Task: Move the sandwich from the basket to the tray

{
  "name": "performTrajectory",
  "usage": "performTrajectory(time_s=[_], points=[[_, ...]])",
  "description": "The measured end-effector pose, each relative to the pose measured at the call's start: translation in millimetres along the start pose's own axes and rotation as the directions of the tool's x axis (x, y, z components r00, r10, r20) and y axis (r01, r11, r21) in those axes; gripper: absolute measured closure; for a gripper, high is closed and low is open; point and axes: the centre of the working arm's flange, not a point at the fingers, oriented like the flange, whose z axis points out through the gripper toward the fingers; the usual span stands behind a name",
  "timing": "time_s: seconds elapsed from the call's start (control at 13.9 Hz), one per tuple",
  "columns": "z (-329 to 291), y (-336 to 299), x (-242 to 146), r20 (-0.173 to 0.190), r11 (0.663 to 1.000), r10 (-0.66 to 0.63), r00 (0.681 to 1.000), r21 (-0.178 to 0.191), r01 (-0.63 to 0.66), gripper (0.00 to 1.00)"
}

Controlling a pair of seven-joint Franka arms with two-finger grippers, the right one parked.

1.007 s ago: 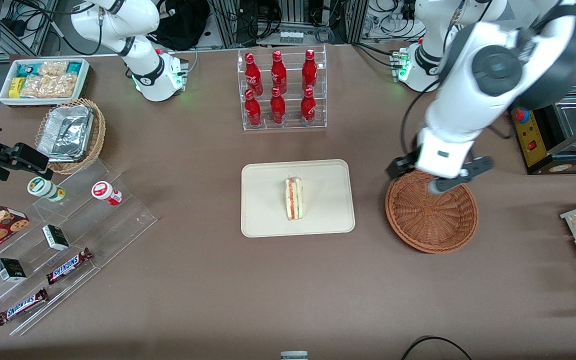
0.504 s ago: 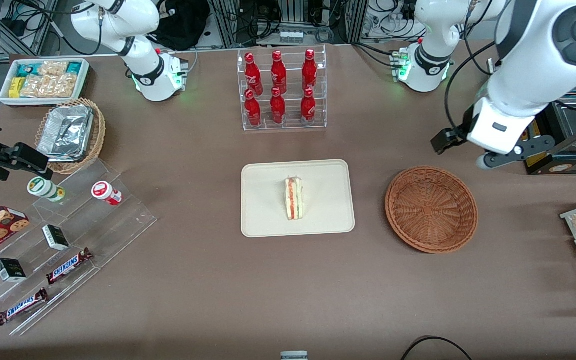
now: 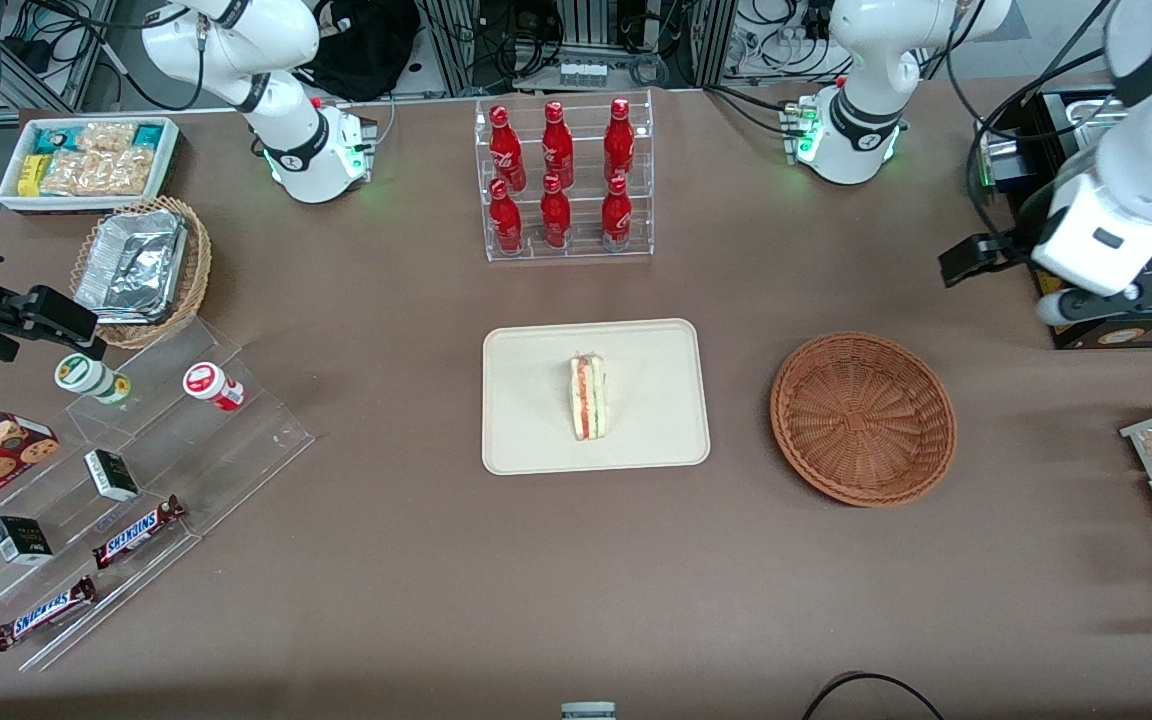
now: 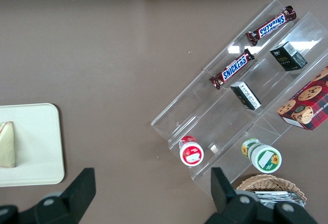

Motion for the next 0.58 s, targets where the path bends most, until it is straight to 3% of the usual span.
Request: performTrajectory(time_s=[0.43, 0.58], points=[[-12.5, -8.2, -3.7, -0.026, 1.0, 0.003, 1.0, -0.004, -0.003, 0.0], [-13.4, -13.9, -0.9, -0.048, 0.999, 0.002, 0.999, 0.046, 0.0, 0.0]])
